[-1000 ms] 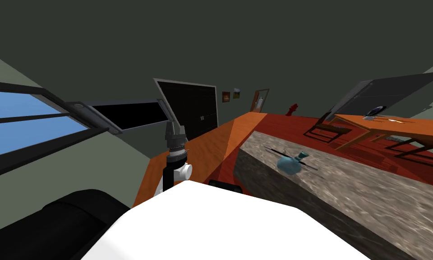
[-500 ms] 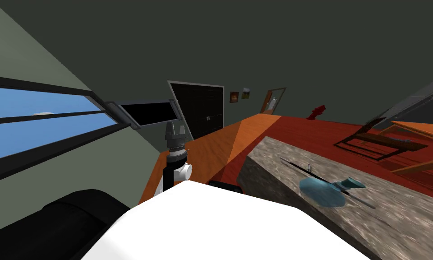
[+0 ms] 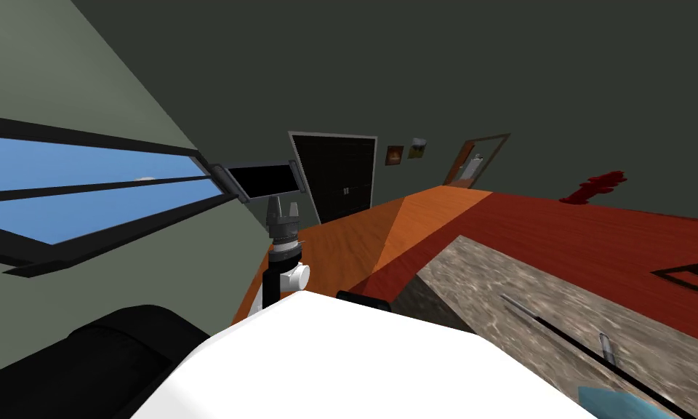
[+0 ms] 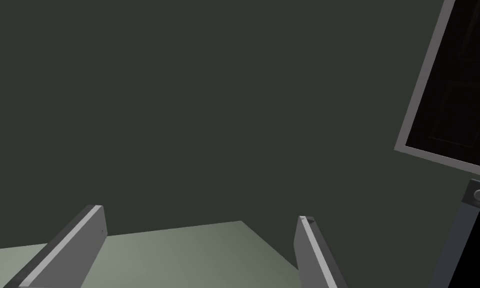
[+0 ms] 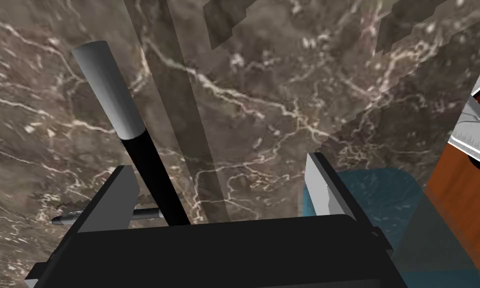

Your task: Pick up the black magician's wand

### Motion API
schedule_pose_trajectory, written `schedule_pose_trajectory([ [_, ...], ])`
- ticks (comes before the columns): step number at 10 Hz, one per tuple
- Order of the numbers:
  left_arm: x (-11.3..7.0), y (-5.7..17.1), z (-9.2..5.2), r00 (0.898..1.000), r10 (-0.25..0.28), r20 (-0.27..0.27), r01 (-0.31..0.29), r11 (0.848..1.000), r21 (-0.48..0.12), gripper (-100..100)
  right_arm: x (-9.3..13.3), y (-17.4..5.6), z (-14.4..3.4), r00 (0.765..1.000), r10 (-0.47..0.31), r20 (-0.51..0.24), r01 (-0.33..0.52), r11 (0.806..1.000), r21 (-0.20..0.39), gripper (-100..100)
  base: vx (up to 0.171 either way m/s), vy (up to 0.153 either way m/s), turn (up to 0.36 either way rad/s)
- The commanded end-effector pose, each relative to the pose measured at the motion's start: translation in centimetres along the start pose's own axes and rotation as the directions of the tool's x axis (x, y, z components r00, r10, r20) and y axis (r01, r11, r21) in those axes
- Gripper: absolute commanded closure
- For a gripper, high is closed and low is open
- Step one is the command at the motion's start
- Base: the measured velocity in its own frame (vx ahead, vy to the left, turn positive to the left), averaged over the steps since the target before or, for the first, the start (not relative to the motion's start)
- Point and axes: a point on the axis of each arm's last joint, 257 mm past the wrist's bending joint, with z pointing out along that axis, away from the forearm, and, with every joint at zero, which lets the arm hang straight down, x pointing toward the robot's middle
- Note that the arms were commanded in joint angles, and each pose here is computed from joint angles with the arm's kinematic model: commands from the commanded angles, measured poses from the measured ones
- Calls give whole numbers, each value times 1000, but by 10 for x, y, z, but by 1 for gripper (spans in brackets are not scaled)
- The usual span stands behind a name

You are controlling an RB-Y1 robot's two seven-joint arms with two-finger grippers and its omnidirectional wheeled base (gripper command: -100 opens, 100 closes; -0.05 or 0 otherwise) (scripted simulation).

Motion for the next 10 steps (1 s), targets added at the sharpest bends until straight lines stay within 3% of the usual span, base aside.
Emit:
schedule_pose_trajectory([
  [1, 0, 0, 0, 1000, 0, 0, 0, 1000, 0, 0, 2, 0, -1, 1000, -16, -13, 16, 1000, 0, -100, 146, -30, 239],
  [3, 0, 0, 0, 1000, 0, 0, 0, 1000, 0, 0, 2, 1, 0, 1000, -19, -15, 19, 1000, -3, -100, 97, -17, 168],
  [4, 0, 0, 0, 1000, 0, 0, 0, 1000, 0, 0, 2, 1, 0, 1000, -21, -15, 21, 1000, -3, 0, 13, -3, -6],
  [5, 0, 0, 0, 1000, 0, 0, 0, 1000, 0, 0, 9, 8, 10, 1000, -11, -13, 11, 1000, -3, -100, 15, -17, 76],
  [7, 0, 0, 0, 1000, 0, 0, 0, 1000, 0, 0, 19, 19, 26, 1000, 4, -12, -4, 1000, -4, -100, 15, -42, 85],
  [8, 0, 0, 0, 1000, 0, 0, 0, 1000, 0, 0, 17, 16, 20, 1000, 0, -12, -1, 1000, -6, -100, 9, -18, 19],
  [9, 0, 0, 0, 1000, 0, 0, 0, 1000, 0, 0, 17, 16, 21, 1000, 0, -12, 0, 1000, -4, 100, 0, 0, 0],
  [10, 0, 0, 0, 1000, 0, 0, 0, 1000, 0, 0, 17, 16, 21, 1000, 0, -12, 0, 1000, -4, 100, 0, 0, 0],
])
